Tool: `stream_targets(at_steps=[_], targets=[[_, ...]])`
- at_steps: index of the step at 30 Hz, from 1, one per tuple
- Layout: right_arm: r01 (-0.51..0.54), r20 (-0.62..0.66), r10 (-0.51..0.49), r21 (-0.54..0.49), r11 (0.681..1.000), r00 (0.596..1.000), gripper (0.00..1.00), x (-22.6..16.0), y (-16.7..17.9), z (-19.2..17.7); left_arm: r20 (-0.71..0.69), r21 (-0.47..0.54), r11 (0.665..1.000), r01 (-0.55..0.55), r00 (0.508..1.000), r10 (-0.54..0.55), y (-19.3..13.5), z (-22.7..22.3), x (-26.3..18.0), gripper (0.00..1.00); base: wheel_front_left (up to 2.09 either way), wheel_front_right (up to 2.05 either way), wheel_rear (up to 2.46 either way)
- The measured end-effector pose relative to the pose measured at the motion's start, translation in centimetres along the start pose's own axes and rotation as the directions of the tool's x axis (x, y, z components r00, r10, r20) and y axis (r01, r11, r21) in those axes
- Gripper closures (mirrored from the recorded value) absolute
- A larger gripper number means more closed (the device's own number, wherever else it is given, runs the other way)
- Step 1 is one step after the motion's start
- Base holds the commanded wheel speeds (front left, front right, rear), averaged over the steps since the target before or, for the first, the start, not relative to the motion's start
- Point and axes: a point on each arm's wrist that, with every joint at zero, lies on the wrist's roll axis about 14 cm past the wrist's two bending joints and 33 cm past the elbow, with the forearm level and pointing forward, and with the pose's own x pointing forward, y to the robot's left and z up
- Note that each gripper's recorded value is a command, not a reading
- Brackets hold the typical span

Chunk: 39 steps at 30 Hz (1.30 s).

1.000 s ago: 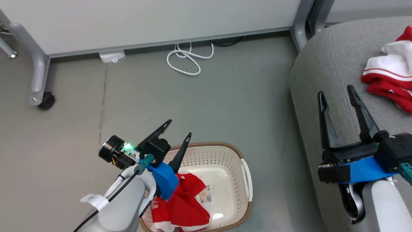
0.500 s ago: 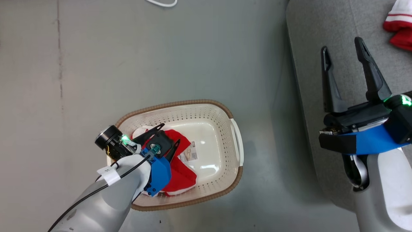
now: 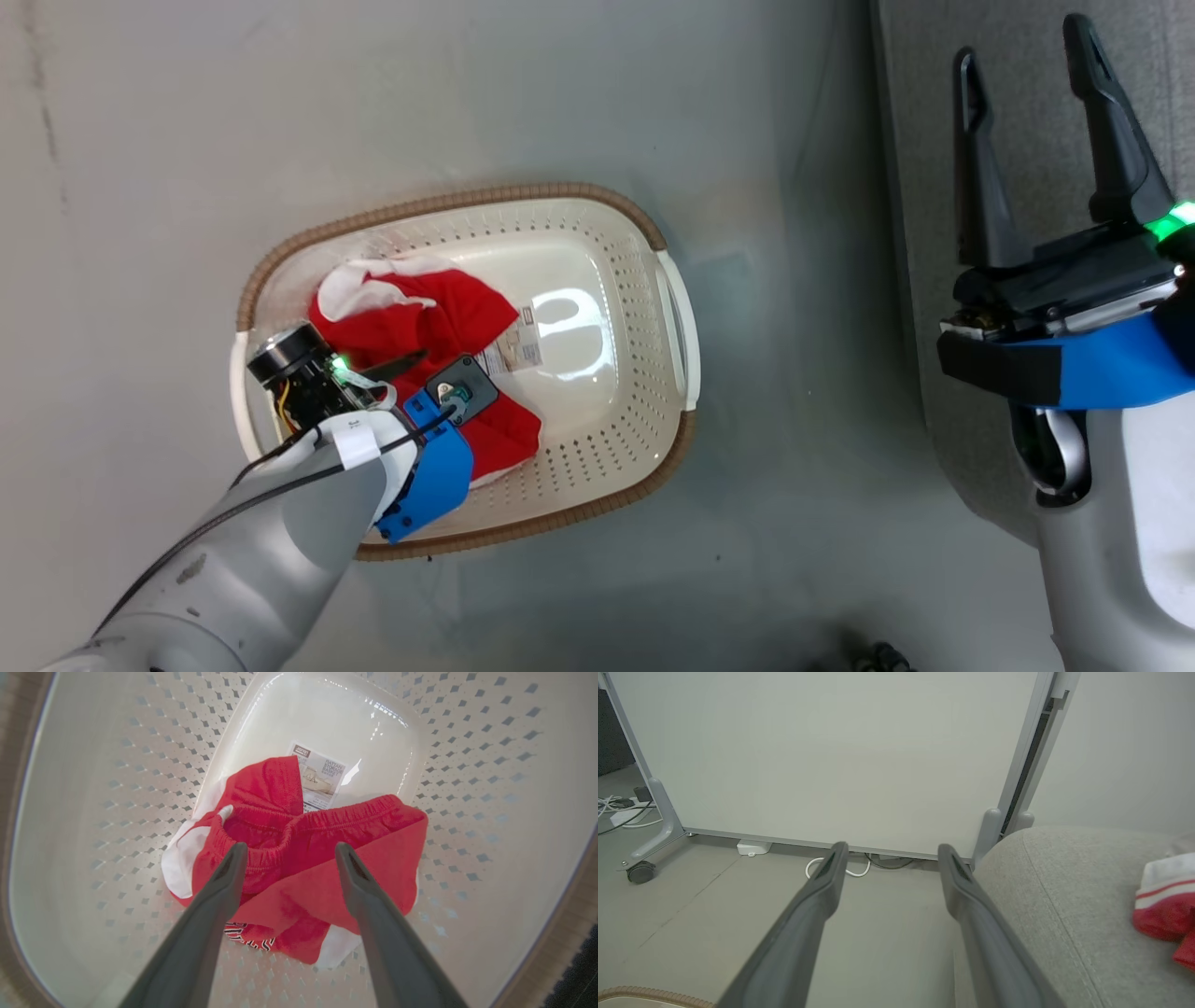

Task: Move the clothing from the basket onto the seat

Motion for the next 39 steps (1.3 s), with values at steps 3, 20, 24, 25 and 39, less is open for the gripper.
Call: stream_targets(at_steps=[3,20,24,25,39], targets=[[0.005,-0.018,-0.005,-0.006,1.0,1.0,0.0,0.2,-0.3,-1.2,-0.052,0.014,1.0,0.015,0.999,-0.014,0.3,-1.1,1.0,0.0,0.0,0.0,0.0],[0.022,-0.124,-0.026,-0.032,0.999,0.992,0.0,-0.4,-1.1,-7.4,-0.235,0.098,0.995,0.019,0.972,0.005,4.3,-5.0,5.7,0.0,0.0,0.0,0.0],[0.024,-0.147,-0.029,-0.036,0.999,0.989,0.0,-0.7,-1.1,-8.6,-0.259,0.086,0.995,0.041,0.966,-0.018,3.7,-5.7,6.8,0.0,0.0,0.0,0.0],[0.025,-0.153,-0.031,-0.038,0.999,0.988,0.0,-0.8,-1.2,-8.9,-0.257,0.084,0.996,0.043,0.966,-0.02,3.7,-5.6,7.1,0.0,0.0,0.0,0.0],[0.03,-0.187,-0.038,-0.044,0.999,0.982,0.0,-1.3,-1.3,-10.9,-0.215,0.046,0.996,0.077,0.974,-0.066,2.2,-4.9,9.2,1.0,0.0,0.0,0.0]])
